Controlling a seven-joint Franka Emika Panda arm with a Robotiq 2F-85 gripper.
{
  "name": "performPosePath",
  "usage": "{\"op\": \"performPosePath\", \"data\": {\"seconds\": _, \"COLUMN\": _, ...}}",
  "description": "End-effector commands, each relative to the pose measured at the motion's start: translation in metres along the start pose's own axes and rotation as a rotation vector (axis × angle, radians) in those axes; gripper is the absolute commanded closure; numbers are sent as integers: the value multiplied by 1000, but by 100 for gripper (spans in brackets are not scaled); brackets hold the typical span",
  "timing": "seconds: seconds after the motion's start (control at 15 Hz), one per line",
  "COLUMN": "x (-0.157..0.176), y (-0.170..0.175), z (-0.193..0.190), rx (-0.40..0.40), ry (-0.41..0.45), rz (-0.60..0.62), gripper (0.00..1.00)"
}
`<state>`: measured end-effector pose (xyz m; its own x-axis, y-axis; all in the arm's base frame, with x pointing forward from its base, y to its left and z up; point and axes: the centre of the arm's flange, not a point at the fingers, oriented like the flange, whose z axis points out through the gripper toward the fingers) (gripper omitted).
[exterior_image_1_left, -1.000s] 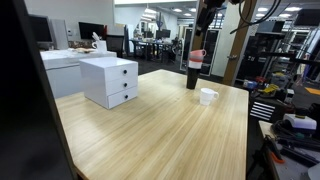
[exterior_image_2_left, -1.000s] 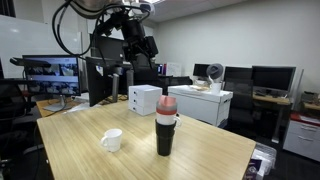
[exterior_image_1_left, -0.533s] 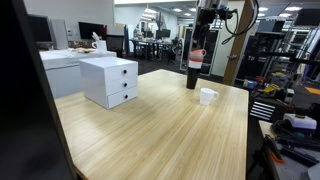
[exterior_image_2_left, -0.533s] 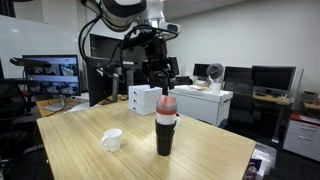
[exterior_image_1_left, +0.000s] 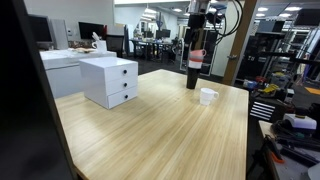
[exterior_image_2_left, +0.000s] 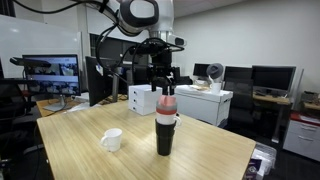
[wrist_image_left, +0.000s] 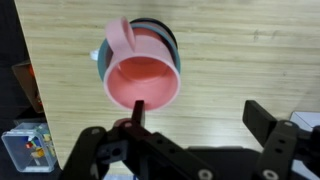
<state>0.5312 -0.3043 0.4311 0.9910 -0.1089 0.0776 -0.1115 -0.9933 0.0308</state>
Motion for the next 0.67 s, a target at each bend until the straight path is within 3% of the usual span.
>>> {"op": "performPosePath", "data": {"seconds": 0.0, "x": 7, "y": 7, "z": -6, "rx": -25, "ry": -57, "rz": 53, "gripper": 0}}
{"op": "performPosePath", "data": {"seconds": 0.6, "x": -15, "y": -4, "z": -21, "rx": 4, "ry": -105, "rz": 72, "gripper": 0}}
